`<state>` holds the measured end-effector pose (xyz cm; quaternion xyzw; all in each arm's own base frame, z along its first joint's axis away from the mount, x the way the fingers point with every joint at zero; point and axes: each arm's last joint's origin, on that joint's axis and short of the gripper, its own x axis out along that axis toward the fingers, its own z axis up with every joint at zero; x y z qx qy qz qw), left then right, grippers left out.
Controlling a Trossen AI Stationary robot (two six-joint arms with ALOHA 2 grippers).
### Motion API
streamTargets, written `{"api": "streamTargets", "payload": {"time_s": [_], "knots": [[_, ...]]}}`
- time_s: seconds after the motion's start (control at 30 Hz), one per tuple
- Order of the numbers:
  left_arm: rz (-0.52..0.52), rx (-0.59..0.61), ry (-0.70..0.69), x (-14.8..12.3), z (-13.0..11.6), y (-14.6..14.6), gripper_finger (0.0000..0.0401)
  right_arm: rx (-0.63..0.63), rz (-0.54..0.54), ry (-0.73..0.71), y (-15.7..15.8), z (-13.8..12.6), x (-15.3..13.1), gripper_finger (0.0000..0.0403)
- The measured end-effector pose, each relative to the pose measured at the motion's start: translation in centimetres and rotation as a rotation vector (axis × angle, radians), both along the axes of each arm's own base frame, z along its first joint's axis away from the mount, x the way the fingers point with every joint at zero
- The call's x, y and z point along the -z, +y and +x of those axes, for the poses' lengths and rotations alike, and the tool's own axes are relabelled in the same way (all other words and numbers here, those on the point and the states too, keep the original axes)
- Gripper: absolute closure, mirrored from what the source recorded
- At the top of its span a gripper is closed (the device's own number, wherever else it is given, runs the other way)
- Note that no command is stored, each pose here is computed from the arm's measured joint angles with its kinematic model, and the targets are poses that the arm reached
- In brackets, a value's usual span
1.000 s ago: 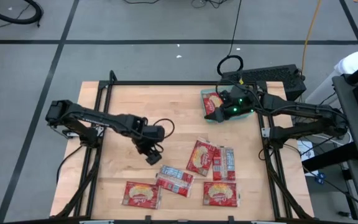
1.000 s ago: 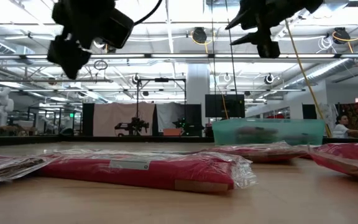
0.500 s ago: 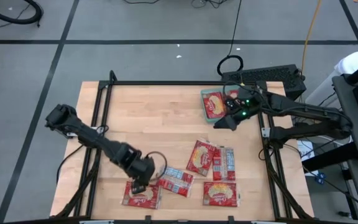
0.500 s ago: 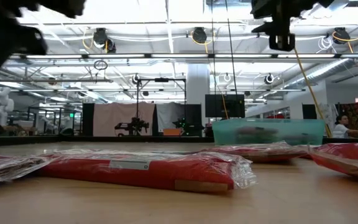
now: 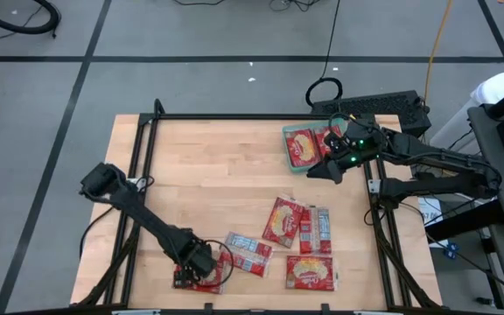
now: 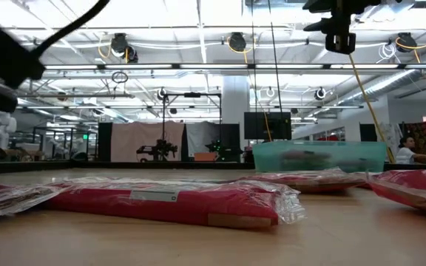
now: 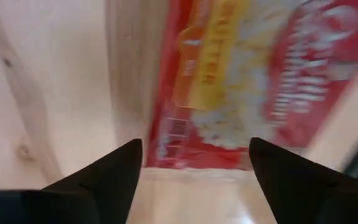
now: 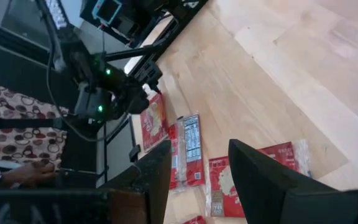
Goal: Sort popcorn bags into baskets
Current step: Put the red popcorn bag into the light blue bin
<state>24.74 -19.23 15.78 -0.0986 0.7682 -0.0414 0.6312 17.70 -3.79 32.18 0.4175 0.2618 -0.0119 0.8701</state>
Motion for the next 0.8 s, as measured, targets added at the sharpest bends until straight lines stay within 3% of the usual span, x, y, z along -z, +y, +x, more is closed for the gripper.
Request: {"api": "streamTargets", "payload": {"time_s": [0.33,0.47,0.6,0.8], "knots": [[0.075,0.178,0.007,2.2,0.6,0.5,0.0187,0.032,0.0,0.013,-0.1,0.0,0.1,0.0252],[0.052,0.305,-0.001,2.2,1.0,1.6,0.0272,0.075,-0.01,0.032,-0.3,0.3,0.3,0.0252],[0.109,0.331,-0.036,1.3,1.8,3.6,0.0379,0.113,0.001,0.042,-0.5,0.7,0.5,0.0252],[0.186,0.293,-0.125,-1.9,2.3,7.3,0.0397,0.148,0.054,0.046,-0.9,2.0,0.9,0.0252]]}}
